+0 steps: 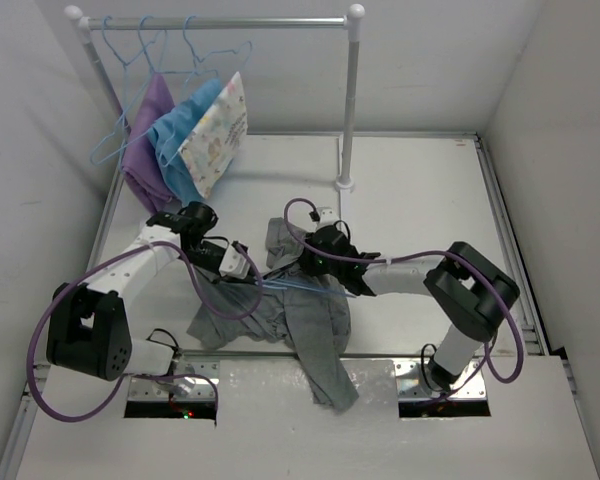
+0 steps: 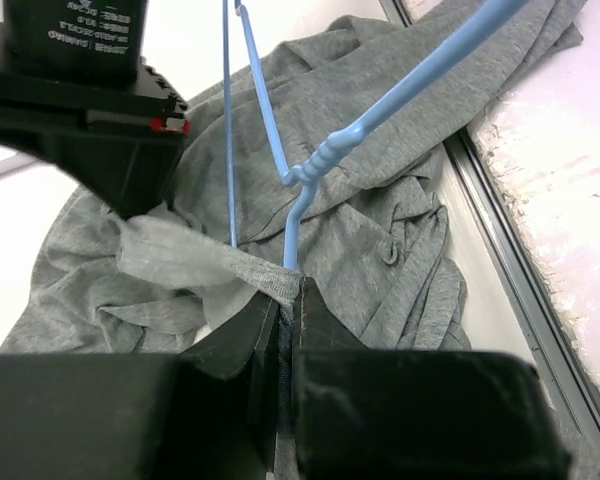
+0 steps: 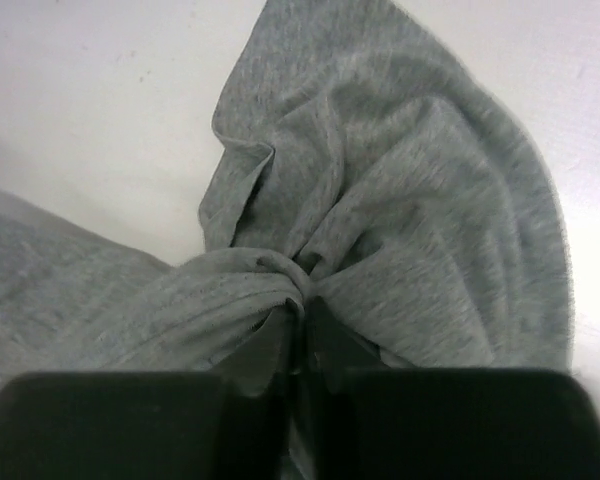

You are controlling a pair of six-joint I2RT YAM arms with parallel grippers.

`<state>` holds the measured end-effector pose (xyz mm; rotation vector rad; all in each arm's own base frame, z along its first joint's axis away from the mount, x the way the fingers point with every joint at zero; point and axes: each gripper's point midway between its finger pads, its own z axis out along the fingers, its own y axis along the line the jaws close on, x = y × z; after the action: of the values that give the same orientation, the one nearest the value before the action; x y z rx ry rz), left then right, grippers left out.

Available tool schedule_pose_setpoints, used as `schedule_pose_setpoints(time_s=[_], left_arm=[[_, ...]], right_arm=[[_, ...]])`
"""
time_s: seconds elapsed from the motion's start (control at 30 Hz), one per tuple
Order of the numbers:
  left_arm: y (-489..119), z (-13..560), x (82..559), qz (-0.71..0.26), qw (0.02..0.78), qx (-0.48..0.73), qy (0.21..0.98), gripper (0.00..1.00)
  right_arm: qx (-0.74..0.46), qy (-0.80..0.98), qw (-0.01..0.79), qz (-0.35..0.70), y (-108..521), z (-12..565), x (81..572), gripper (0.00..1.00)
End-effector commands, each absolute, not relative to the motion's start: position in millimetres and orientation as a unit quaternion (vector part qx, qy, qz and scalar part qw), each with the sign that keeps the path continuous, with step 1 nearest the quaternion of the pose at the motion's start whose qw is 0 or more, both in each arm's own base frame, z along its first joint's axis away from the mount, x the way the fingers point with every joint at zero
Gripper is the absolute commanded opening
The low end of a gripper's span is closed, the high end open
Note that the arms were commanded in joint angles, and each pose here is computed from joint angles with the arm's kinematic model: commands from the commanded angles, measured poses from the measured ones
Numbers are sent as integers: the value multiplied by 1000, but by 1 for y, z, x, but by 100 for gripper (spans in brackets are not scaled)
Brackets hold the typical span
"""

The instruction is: Place the t-shirt on the hanger

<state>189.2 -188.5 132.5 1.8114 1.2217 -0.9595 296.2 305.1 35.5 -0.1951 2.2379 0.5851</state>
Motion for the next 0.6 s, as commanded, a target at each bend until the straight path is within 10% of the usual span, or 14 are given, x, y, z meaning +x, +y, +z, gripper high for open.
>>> schedule_pose_setpoints(time_s=[0.0,0.23,0.57], left_arm=[[-190,162,199,-371,417,696,453,0],[-158,170,229,-371,432,659,492,0],[-158,167,250,-375,439,613,539,0]], right_arm=[[-36,881,393,262,304,41,304,0],[38,885,424,186,164,34,304,0],[-129,882,427,154,163,59,293,0]])
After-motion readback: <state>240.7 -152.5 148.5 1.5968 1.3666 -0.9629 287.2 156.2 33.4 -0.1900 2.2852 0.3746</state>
